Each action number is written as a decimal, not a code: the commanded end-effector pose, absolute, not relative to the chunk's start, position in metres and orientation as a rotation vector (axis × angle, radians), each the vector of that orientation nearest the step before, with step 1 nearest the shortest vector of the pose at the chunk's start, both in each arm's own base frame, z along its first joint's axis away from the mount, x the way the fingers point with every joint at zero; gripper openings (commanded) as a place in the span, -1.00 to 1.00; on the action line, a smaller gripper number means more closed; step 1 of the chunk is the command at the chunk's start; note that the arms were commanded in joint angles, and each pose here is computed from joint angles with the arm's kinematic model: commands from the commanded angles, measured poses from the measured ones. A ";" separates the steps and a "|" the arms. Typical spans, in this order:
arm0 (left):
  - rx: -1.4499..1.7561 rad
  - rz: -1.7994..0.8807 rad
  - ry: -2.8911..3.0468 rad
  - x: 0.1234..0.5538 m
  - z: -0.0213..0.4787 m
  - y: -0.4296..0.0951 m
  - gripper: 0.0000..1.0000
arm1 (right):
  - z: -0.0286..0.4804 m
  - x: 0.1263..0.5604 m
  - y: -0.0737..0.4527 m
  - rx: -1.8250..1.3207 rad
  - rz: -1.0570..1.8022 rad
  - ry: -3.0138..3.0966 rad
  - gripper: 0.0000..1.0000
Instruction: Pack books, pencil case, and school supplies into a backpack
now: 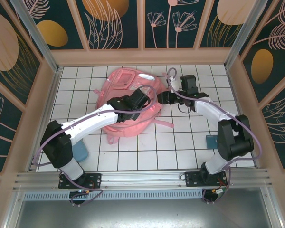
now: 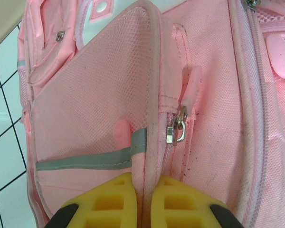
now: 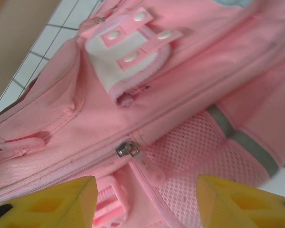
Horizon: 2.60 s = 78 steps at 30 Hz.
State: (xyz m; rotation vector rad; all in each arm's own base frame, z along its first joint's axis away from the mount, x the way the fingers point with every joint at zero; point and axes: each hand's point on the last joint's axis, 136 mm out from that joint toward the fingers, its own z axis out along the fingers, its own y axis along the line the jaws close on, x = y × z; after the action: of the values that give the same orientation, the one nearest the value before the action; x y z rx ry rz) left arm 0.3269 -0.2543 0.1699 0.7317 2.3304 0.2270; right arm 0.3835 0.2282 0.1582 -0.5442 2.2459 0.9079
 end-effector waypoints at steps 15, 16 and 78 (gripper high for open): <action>0.628 0.170 2.207 0.340 0.207 -0.260 -1.00 | 0.113 0.384 0.265 -0.884 1.077 2.233 -0.24; 0.627 0.167 2.207 0.340 0.207 -0.260 -1.00 | 0.112 0.386 0.265 -0.880 1.068 2.234 -0.31; 0.570 0.091 2.231 0.345 0.192 -0.274 -1.00 | 0.158 0.375 0.259 -0.845 0.876 2.177 -0.99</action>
State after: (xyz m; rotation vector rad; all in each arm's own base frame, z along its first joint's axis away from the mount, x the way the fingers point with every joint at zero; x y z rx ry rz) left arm 0.3315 -0.2618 0.1700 0.6683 2.3084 0.1621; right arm 0.3753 0.2576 0.1246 -0.8186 2.2790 0.9176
